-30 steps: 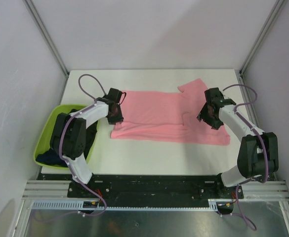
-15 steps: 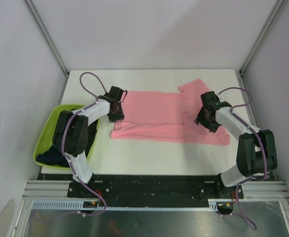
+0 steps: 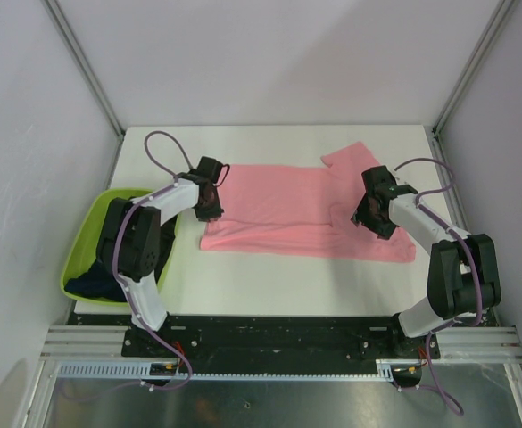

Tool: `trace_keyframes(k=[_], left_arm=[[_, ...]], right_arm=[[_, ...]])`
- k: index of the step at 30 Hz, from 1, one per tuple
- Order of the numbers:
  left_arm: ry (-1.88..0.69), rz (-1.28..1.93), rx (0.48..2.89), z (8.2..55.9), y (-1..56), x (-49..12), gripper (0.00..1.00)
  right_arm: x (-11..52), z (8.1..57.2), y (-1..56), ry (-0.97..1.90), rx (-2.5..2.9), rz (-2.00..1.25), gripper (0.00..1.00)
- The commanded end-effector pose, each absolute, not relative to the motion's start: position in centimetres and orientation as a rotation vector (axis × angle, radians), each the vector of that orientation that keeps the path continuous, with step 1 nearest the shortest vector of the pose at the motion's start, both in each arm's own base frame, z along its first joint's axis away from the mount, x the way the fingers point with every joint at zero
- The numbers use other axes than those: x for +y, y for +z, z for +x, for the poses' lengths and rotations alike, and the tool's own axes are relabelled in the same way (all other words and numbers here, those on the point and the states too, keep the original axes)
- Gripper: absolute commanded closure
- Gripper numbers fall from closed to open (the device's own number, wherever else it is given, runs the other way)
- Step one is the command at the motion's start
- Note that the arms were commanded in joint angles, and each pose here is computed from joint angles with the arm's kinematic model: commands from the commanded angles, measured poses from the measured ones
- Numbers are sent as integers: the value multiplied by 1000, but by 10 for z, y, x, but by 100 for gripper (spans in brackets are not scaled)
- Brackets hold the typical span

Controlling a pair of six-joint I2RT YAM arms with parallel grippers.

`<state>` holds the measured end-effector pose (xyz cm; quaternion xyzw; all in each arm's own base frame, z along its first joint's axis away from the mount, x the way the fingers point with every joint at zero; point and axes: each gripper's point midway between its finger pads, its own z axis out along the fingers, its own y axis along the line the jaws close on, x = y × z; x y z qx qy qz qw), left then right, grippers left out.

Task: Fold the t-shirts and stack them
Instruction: Fold the flattened tshirt in 1/3 of the way

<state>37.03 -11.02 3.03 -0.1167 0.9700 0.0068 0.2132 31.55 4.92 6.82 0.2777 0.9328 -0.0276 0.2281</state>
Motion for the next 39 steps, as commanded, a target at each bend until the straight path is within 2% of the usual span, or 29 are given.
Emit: trace_keyframes(k=[1, 7, 11, 30, 32, 33, 35, 36, 37, 39], left_arm=[[53, -345, 2689, 372, 27, -106, 74], [54, -344, 2673, 374, 33, -105, 92], [59, -345, 2640, 380, 45, -102, 99], [51, -335, 2604, 401, 61, -105, 99], [54, -332, 2609, 400, 60, -104, 93], [58, -330, 2610, 400, 60, -104, 86], [56, -331, 2601, 399, 64, -102, 61], [52, -331, 2589, 400, 69, -101, 51], [47, -328, 2575, 403, 74, -101, 46], [13, -320, 2539, 415, 89, -103, 42]], right_arm=[[46, 318, 68, -103, 2545, 780, 31], [45, 318, 68, -108, 2541, 780, 31], [45, 320, 68, -107, 2538, 780, 31], [41, 327, 70, -113, 2513, 760, 31], [41, 328, 70, -112, 2511, 754, 31], [41, 328, 71, -109, 2509, 749, 31], [41, 331, 75, -91, 2497, 736, 30], [41, 334, 79, -73, 2484, 728, 30], [40, 339, 85, -50, 2463, 719, 29], [39, 351, 98, 12, 2408, 709, 26]])
